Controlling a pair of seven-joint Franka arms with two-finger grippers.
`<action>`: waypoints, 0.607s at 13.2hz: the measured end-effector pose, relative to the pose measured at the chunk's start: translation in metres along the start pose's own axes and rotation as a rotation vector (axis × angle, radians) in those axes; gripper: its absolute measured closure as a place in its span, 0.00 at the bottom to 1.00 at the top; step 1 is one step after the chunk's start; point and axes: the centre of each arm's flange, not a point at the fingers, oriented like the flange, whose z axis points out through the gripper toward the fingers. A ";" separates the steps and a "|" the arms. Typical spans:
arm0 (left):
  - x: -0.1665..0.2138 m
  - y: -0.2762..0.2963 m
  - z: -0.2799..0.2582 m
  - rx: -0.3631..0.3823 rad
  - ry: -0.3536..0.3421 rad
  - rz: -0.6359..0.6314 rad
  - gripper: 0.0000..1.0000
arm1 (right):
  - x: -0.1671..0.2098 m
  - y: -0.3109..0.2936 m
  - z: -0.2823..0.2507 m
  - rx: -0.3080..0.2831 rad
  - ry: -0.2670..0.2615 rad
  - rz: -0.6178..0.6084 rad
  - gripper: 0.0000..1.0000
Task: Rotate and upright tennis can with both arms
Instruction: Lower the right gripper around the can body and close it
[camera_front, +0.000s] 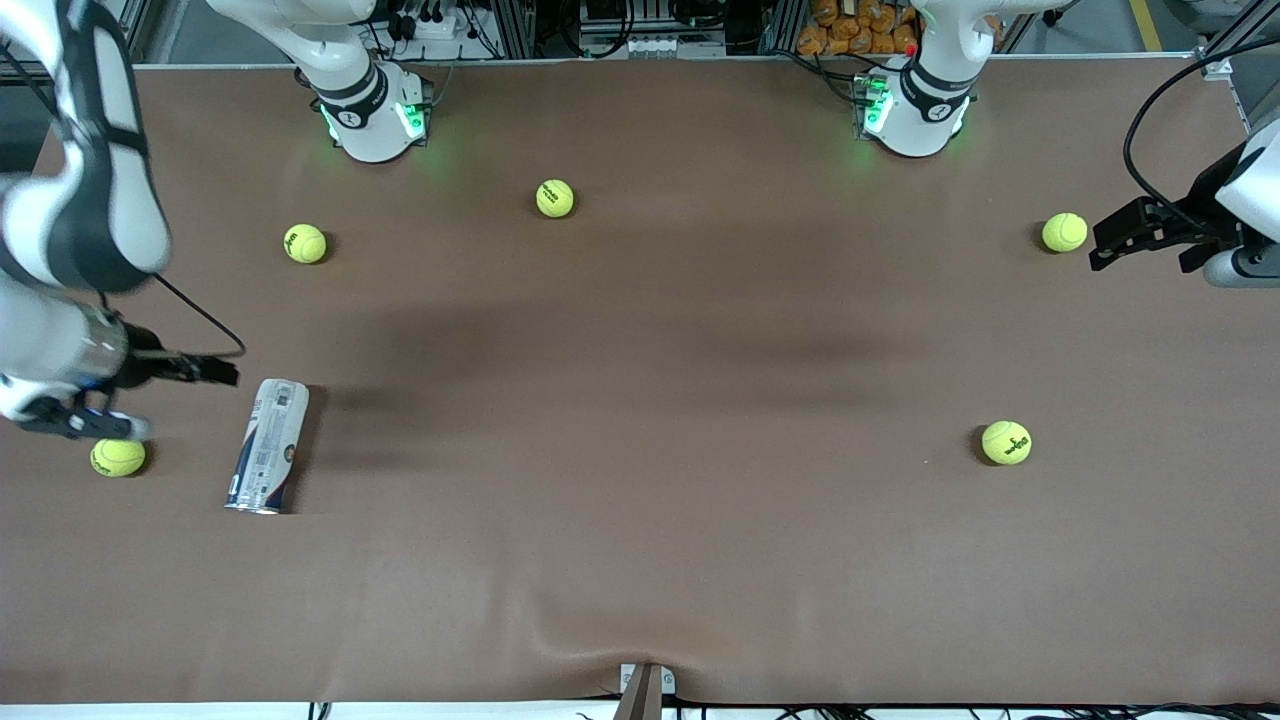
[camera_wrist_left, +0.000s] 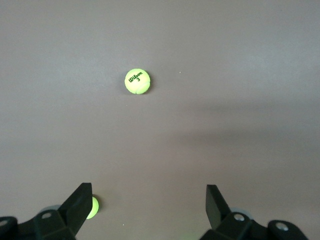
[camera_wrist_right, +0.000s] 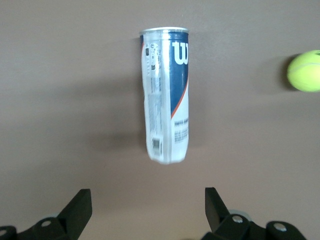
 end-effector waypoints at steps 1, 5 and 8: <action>0.000 0.000 0.001 0.000 -0.002 0.001 0.00 | 0.012 0.007 0.032 0.000 -0.004 -0.018 0.00; 0.001 0.000 0.002 0.000 -0.003 0.001 0.00 | 0.036 0.034 0.128 0.024 -0.032 -0.053 0.00; 0.001 -0.001 0.003 0.000 -0.005 -0.002 0.00 | 0.042 0.028 0.159 0.026 -0.032 -0.077 0.00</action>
